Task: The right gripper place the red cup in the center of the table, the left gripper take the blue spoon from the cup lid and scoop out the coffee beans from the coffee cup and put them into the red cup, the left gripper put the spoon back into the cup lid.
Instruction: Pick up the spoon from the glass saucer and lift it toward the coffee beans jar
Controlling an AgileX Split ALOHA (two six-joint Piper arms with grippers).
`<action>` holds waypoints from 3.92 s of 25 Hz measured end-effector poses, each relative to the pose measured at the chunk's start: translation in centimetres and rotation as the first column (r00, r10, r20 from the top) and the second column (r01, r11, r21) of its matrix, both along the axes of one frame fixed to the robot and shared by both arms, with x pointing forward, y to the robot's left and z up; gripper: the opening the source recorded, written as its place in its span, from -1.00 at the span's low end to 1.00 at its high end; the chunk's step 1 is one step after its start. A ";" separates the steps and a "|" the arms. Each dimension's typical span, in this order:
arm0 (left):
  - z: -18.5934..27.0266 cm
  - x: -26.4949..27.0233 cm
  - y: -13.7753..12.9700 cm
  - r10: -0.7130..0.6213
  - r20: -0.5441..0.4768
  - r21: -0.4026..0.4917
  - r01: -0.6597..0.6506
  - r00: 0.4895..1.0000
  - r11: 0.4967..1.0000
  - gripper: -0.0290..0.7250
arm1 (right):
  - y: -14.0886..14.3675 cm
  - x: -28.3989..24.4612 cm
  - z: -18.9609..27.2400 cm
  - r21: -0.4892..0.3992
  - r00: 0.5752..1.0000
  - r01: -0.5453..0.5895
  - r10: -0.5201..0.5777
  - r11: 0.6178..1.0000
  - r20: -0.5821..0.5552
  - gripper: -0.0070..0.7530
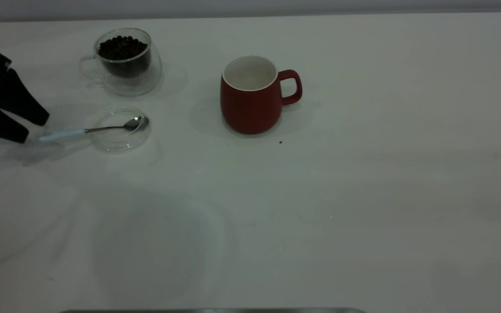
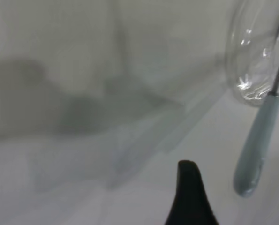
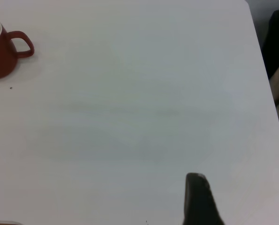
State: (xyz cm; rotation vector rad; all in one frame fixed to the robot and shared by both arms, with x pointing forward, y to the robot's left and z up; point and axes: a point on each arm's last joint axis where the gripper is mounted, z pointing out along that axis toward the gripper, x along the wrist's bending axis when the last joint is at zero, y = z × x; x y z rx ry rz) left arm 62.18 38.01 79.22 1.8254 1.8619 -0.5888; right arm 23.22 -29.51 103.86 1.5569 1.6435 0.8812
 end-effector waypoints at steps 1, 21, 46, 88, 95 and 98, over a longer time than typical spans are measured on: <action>-0.2 0.0 0.0 -0.001 -0.004 -0.002 0.001 1.000 1.000 0.62 | 0.0 0.0 0.0 0.000 1.000 0.000 0.000 1.000 0.000 0.28; -2.3 0.1 -0.7 0.059 -0.001 -0.092 -0.059 0.998 0.994 0.62 | 0.0 0.0 0.0 0.000 1.000 0.000 0.000 1.000 0.000 0.28; -2.1 0.4 -2.1 0.052 0.002 -0.129 -0.051 0.999 0.990 0.62 | 0.0 0.0 0.0 0.000 1.000 0.000 0.000 1.000 0.000 0.28; -1.7 -0.3 -2.5 -0.022 -0.037 -0.195 0.014 0.999 0.981 -0.56 | 0.0 0.0 0.0 0.000 1.000 0.000 0.000 1.000 0.000 0.28; -0.9 -0.7 -1.9 -0.059 -0.080 -0.162 0.045 0.995 0.986 -0.59 | 0.0 0.0 0.0 0.000 1.000 0.000 0.000 1.000 0.000 0.28; 0.6 -0.5 -1.7 -0.051 -0.075 -0.138 0.040 0.996 0.990 -0.59 | 0.0 0.0 0.0 0.000 1.000 0.000 0.000 1.000 0.000 0.28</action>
